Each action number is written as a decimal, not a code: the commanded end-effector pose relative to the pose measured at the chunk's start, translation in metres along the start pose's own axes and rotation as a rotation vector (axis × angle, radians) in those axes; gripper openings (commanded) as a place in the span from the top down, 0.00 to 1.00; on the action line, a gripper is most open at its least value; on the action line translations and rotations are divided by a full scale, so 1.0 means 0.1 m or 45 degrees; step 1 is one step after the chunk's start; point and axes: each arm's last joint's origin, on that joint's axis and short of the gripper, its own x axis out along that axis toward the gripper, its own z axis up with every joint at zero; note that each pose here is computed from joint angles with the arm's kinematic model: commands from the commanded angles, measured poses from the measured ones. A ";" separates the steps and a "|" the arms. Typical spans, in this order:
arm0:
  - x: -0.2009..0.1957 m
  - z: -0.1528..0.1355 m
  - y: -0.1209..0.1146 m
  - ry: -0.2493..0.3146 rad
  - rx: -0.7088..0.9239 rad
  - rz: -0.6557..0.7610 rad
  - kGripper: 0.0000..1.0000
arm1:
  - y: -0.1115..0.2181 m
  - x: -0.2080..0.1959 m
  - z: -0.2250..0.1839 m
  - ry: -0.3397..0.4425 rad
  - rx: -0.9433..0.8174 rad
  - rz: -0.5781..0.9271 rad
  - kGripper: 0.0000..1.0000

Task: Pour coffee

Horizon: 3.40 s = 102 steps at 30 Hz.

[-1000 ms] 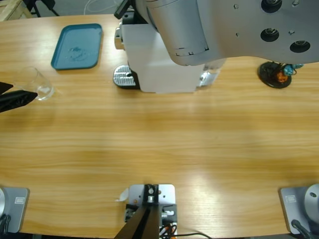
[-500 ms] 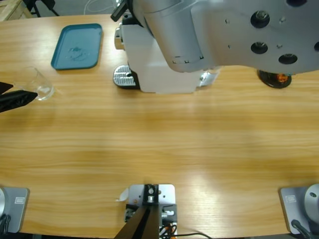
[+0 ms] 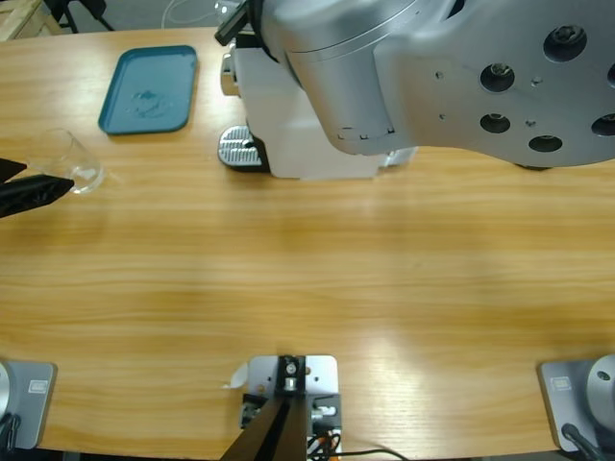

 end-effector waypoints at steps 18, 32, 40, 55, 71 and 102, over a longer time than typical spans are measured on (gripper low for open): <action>0.09 -0.08 0.00 0.049 0.032 0.013 0.11 | -0.55 -0.93 0.13 -0.115 0.113 0.238 0.48; 0.28 -0.08 0.04 -0.086 -0.166 0.155 0.00 | -1.98 -2.97 -1.23 0.011 0.343 0.628 0.00; 0.48 -0.13 0.13 -0.076 -0.140 0.435 0.00 | -1.81 -2.99 -1.72 0.059 0.435 0.677 0.00; 0.90 -0.15 0.40 0.116 -0.294 0.617 0.00 | -1.78 -3.00 -1.78 0.045 0.443 0.705 0.00; 1.12 -0.15 0.50 0.170 -0.356 0.587 0.00 | -1.77 -3.02 -1.82 0.023 0.456 0.719 0.00; 1.39 -0.13 0.63 0.189 -0.349 0.485 0.91 | -1.73 -2.95 -1.82 0.024 0.462 0.719 0.02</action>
